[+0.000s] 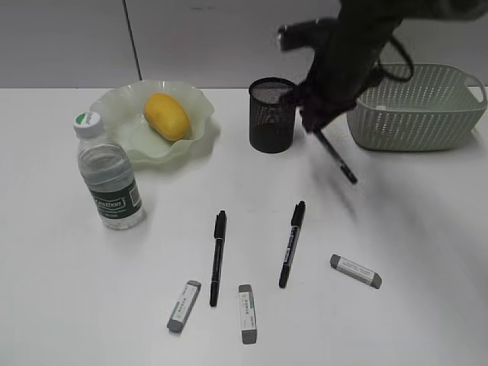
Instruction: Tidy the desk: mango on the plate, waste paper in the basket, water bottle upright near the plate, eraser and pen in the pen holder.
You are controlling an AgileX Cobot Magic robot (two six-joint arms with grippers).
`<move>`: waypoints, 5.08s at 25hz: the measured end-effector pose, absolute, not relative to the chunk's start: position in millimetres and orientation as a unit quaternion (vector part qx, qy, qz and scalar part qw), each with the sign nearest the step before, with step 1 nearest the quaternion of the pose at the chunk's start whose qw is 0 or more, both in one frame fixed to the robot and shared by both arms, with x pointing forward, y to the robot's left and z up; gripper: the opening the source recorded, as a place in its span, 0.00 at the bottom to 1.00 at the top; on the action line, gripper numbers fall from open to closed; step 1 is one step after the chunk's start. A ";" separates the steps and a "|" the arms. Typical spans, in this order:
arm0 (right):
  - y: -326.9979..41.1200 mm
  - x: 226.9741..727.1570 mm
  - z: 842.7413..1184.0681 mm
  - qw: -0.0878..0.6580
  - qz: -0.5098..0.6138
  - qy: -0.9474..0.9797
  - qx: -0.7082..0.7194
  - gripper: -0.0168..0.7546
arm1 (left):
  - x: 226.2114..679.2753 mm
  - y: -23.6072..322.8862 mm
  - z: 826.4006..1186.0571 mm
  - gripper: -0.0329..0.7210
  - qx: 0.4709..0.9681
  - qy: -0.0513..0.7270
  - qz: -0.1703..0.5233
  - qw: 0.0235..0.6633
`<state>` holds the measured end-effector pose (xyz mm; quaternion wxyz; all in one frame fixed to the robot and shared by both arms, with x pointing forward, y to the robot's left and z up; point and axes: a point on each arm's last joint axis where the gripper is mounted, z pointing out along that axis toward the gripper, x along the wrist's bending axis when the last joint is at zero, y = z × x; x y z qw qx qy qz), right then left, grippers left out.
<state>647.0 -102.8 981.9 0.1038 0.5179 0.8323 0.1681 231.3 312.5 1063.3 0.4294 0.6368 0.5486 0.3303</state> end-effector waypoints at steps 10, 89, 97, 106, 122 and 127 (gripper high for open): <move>-97.1 658.6 1035.3 0.381 0.589 0.610 0.369 0.20 | 231.3 312.5 1063.3 0.36 0.637 0.549 0.330 0.429; -303.6 233.1 1056.6 0.277 0.459 0.692 0.483 0.41 | 553.3 16.0 899.7 0.55 0.826 0.553 0.060 0.090; -303.6 233.1 1056.6 0.277 0.459 0.692 0.483 0.41 | 558.7 13.6 891.0 0.22 0.826 0.552 0.070 0.088; -303.7 233.2 1056.6 0.278 0.459 0.692 0.483 0.41 | 586.3 2.5 1010.4 0.19 0.759 0.470 0.159 0.422; -303.7 233.2 1056.6 0.278 0.459 0.692 0.483 0.41 | 680.4 12.1 965.8 0.19 0.593 0.304 0.272 0.694; -303.7 233.2 1056.6 0.278 0.459 0.692 0.483 0.41 | 683.8 10.1 952.0 0.22 0.600 0.309 0.269 0.687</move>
